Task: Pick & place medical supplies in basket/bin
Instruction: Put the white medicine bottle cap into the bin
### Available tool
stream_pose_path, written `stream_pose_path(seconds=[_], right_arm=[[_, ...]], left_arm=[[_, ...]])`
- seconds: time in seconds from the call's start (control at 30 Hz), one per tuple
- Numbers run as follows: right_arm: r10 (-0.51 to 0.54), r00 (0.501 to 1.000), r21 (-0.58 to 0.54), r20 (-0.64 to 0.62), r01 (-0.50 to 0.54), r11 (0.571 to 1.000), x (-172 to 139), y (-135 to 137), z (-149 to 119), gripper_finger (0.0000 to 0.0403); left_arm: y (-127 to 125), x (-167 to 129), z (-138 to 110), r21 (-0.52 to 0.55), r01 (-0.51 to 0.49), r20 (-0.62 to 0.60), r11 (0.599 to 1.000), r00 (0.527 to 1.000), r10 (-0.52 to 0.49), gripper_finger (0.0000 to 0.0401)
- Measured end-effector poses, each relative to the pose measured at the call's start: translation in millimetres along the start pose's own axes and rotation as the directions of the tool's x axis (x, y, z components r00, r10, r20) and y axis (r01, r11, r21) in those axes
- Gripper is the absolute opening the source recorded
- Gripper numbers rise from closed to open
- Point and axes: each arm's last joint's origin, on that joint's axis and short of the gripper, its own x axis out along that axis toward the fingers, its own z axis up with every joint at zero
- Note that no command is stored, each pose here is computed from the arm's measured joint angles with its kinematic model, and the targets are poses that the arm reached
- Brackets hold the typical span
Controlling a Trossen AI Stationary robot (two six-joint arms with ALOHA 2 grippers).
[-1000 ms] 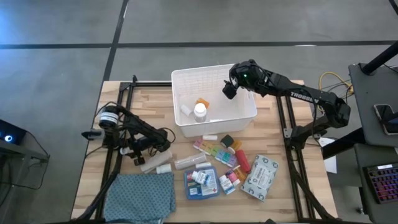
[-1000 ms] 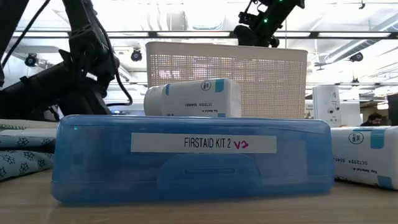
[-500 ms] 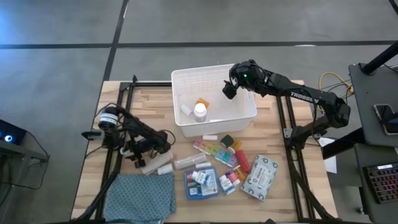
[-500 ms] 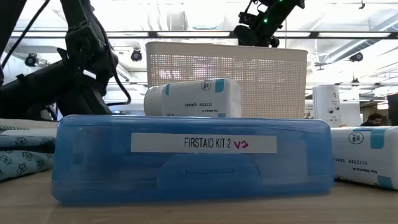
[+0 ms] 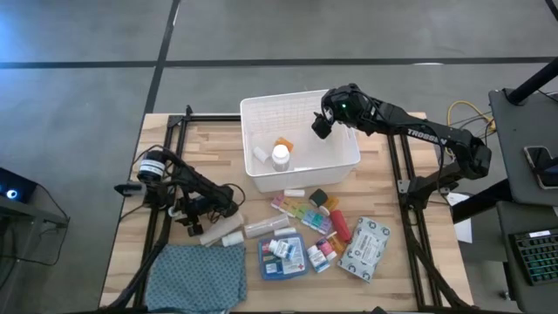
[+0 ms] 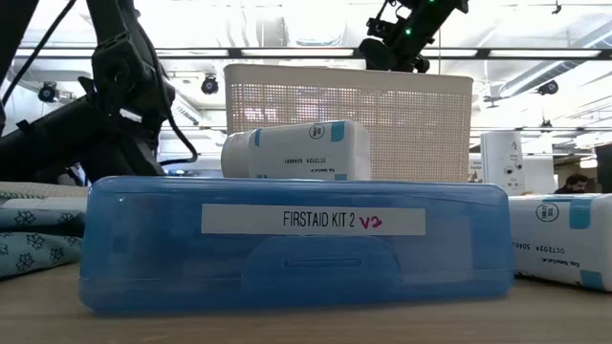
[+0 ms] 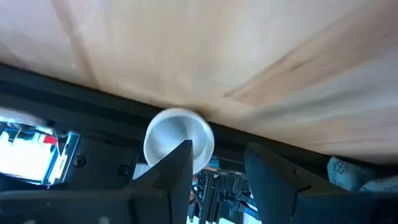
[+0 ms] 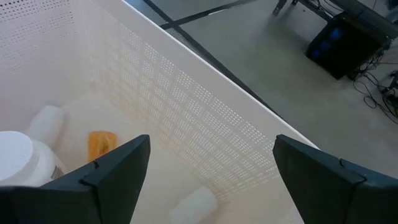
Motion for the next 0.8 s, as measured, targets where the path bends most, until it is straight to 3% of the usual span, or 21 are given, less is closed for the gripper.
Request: stream_pose_path(seconds=[0.37,0.67,0.8], right_arm=[[0.0,1.0,0.004,-0.003,0.0,1.0,0.1,0.0,-0.4,0.0329],[0.0,1.0,0.005,-0.002,0.0,1.0,0.1,0.0,-0.3,0.0329],[0.0,1.0,0.005,-0.002,0.0,1.0,0.1,0.0,-0.3,0.0329]], left_arm=[[2.1,7.6,-0.3,-0.011,0.009,-0.01,1.0,1.0,-0.009,0.0119],[2.2,8.0,0.8,-0.008,-0.002,0.007,1.0,1.0,0.002,0.0012],[2.9,7.9,1.4,-0.046,-0.027,0.023,0.999,0.999,0.028,0.0007]])
